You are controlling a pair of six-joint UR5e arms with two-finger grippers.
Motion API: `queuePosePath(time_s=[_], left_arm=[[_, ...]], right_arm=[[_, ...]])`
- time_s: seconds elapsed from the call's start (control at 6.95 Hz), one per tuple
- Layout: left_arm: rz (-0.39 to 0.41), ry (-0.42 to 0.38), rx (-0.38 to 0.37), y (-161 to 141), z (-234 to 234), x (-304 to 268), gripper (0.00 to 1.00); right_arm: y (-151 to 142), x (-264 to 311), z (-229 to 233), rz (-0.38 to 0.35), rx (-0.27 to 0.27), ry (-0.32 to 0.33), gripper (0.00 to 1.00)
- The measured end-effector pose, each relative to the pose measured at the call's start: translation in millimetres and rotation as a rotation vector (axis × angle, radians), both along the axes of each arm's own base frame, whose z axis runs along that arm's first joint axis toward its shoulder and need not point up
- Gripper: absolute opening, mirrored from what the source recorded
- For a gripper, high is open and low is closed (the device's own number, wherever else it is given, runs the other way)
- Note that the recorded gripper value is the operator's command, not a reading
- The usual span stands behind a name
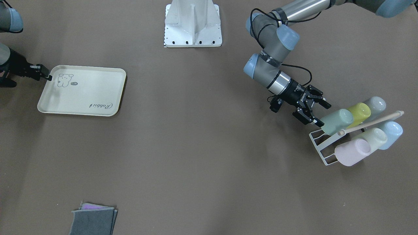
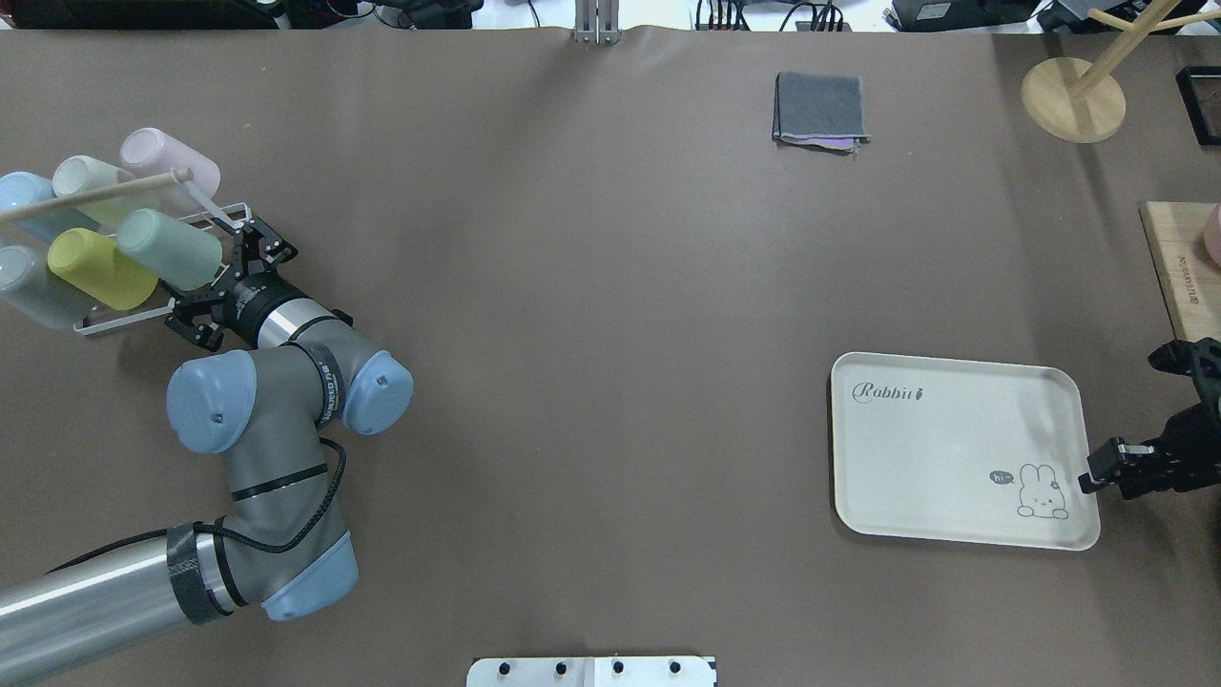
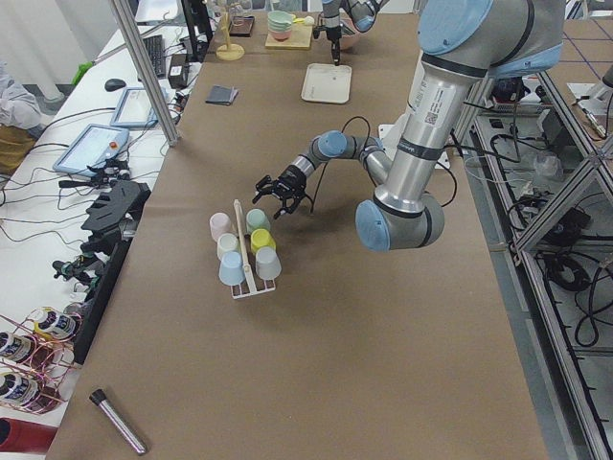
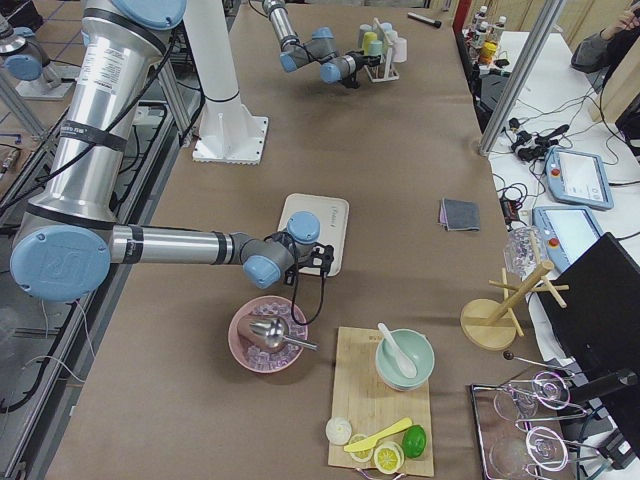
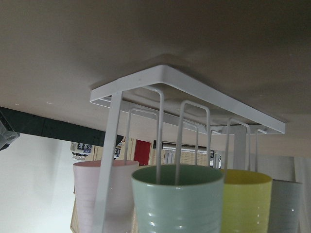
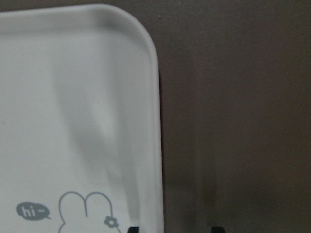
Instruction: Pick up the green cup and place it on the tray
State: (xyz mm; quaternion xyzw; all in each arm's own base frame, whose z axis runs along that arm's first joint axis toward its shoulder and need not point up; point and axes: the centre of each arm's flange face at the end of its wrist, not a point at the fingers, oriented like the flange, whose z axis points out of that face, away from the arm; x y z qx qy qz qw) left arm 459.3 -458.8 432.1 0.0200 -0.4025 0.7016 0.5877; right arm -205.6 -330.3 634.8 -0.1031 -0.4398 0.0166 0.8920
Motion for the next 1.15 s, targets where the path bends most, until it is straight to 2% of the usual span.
queuePosePath(time_s=[0.14,0.72,0.86,1.01,1.15], left_arm=[[0.002,-0.015,0.011,0,10,-4,0.94],[0.006,-0.041,0.037,-1,45,-7,0.95],[0.008,-0.057,0.058,-7,44,-5,0.95],[0.01,-0.066,0.075,-10,40,-5,0.95],[0.012,-0.072,0.082,-11,35,-5,0.95]], right_arm=[[-3,-2,0,0.0,0.0,0.001,0.25],[-5,-8,0,-0.002,0.004,0.01,0.25],[-5,-9,0,-0.002,0.007,0.013,0.06],[-5,-9,0,-0.001,0.009,0.015,0.0],[-6,-9,-1,0.0,0.011,0.012,0.0]])
